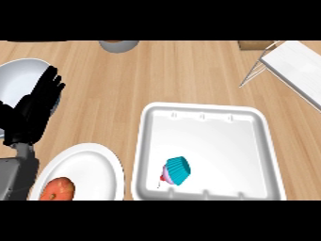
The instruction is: Pick the tomato from the tray and place it in the tiered shelf
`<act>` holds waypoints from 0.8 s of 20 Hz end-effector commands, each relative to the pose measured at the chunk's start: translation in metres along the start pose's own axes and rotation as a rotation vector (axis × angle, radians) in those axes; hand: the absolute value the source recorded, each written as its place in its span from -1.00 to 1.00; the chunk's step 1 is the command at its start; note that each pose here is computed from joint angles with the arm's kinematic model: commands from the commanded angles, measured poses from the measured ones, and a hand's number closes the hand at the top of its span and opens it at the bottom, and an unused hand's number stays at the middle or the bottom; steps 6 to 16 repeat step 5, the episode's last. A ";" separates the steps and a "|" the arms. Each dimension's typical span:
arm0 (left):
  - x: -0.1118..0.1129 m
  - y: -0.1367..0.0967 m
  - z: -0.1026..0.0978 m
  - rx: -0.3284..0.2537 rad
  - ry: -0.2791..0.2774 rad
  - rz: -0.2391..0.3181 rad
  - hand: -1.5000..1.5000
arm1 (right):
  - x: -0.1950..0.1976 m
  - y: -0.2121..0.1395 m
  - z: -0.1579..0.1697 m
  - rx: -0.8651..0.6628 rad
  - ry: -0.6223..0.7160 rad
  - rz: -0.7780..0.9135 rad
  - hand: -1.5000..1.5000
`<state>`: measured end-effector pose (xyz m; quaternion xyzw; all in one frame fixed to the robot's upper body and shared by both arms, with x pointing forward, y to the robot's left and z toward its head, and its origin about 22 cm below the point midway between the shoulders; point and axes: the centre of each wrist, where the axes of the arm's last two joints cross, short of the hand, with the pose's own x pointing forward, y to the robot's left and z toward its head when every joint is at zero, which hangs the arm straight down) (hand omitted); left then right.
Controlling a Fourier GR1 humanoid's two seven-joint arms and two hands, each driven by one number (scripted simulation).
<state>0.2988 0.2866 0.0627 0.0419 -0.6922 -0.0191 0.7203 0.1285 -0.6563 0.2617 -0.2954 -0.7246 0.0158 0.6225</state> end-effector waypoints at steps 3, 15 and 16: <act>0.004 0.002 0.005 -0.008 0.006 0.015 0.00 | -0.002 -0.010 0.017 0.148 -0.163 -0.003 -1.00; -0.005 -0.001 0.006 0.019 0.023 0.017 0.00 | -0.012 -0.005 0.019 0.182 -0.176 0.013 -1.00; -0.005 -0.001 0.006 0.019 0.023 0.017 0.00 | -0.012 -0.005 0.019 0.182 -0.176 0.013 -1.00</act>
